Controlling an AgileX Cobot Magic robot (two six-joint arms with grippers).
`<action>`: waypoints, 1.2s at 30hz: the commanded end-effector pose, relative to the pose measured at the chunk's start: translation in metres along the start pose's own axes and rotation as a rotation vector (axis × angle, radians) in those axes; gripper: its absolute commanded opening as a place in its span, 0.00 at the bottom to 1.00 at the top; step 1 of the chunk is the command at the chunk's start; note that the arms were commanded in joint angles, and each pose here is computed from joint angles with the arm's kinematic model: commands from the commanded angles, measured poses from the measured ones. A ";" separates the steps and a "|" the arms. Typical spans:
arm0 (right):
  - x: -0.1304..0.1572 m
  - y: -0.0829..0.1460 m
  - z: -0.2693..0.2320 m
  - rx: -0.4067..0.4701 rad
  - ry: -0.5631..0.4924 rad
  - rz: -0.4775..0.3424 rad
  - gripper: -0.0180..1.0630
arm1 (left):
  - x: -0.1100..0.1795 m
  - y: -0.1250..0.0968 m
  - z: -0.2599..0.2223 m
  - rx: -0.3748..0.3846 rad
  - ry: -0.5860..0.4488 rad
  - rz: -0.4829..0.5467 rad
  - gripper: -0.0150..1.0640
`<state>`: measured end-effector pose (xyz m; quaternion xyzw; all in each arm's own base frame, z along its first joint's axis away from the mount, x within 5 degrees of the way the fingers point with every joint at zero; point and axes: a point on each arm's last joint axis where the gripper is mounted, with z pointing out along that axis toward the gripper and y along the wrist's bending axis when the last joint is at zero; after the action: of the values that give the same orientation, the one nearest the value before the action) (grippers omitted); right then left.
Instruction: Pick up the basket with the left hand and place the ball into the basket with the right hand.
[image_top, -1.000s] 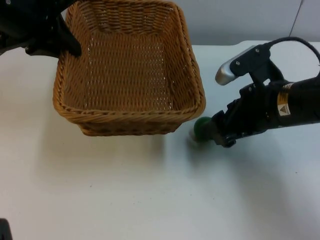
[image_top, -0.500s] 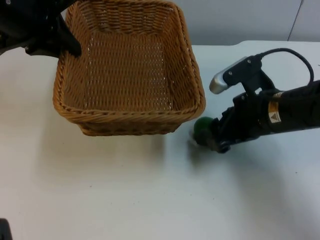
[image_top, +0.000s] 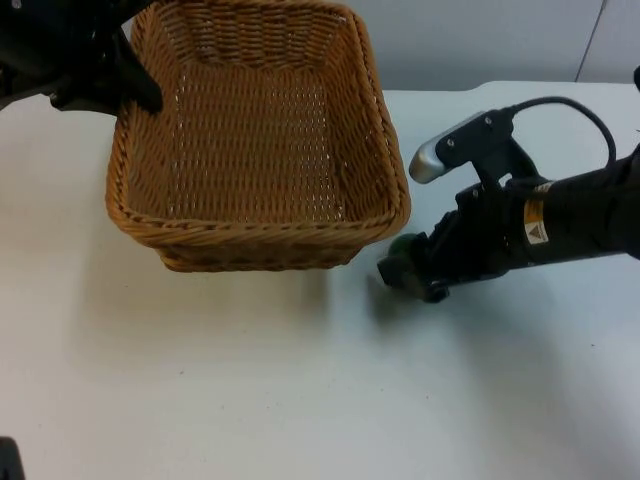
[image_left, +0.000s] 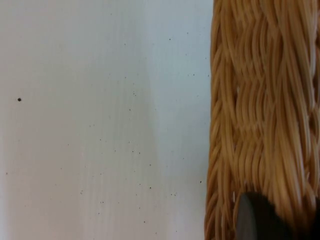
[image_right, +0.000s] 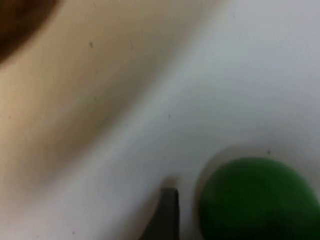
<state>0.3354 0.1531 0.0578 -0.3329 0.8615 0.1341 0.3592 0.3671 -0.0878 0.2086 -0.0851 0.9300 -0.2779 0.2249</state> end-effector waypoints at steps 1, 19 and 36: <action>0.001 0.002 0.004 -0.010 0.001 0.021 0.73 | -0.004 -0.005 -0.006 0.020 -0.030 -0.020 0.01; -0.002 0.005 0.003 -0.021 -0.005 -0.002 0.01 | -0.004 -0.005 -0.006 0.020 -0.030 -0.020 0.01; -0.130 -0.079 -0.097 0.361 -0.261 0.108 0.01 | -0.004 -0.005 -0.006 0.020 -0.030 -0.020 0.01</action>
<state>0.4057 0.1091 0.2069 -0.1919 0.8433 0.0402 0.5004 0.3671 -0.0878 0.2086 -0.0851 0.9300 -0.2779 0.2249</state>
